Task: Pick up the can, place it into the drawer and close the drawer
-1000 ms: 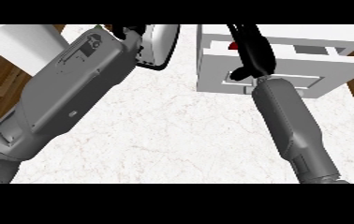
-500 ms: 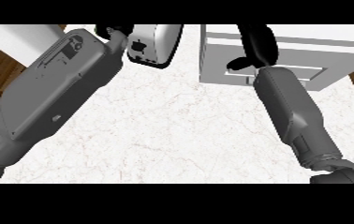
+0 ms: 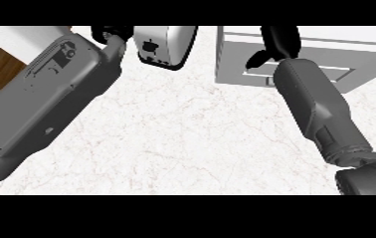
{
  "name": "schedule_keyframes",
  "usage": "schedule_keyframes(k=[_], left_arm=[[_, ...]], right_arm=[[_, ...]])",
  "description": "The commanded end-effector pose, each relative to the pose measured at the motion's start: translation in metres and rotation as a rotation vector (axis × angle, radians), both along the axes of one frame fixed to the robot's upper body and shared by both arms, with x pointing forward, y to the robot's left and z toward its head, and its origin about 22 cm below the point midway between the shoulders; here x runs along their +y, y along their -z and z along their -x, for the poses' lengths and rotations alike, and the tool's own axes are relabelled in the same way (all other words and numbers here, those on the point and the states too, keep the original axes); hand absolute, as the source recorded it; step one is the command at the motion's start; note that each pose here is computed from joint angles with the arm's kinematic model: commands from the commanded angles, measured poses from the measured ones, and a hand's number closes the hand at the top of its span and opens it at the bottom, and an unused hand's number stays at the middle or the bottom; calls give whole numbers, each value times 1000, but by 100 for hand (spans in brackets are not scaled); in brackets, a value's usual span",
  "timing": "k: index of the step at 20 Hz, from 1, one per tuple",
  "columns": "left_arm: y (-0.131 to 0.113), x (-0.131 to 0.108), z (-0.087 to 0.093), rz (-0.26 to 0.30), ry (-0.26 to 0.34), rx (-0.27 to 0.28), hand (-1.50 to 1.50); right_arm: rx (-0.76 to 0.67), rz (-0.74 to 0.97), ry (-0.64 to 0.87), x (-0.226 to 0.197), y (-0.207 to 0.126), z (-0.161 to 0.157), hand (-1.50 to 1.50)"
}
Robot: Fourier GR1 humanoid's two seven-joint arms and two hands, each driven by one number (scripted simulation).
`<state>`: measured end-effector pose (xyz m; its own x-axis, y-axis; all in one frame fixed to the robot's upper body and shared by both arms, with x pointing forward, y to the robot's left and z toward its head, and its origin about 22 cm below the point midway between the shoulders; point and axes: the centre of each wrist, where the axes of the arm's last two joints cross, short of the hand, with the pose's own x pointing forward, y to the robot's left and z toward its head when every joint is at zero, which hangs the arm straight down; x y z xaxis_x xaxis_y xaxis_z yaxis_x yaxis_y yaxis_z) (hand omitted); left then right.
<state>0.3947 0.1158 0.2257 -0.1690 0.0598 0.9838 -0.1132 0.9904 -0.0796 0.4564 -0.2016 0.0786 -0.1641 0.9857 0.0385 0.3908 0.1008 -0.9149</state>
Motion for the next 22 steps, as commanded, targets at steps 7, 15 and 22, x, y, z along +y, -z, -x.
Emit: schedule_keyframes(k=[7, 15, 22], left_arm=[[4, 6, 10, 7, 25, 6, -150], [-7, 15, 12, -1, 11, 5, -150], [1, 12, 23, 11, 30, -3, -150]], right_arm=[[-26, -29, -13, -6, -57, -19, -150], [114, -559, -161, 19, -41, -16, -150], [98, -724, -193, 3, -49, -19, -150]])
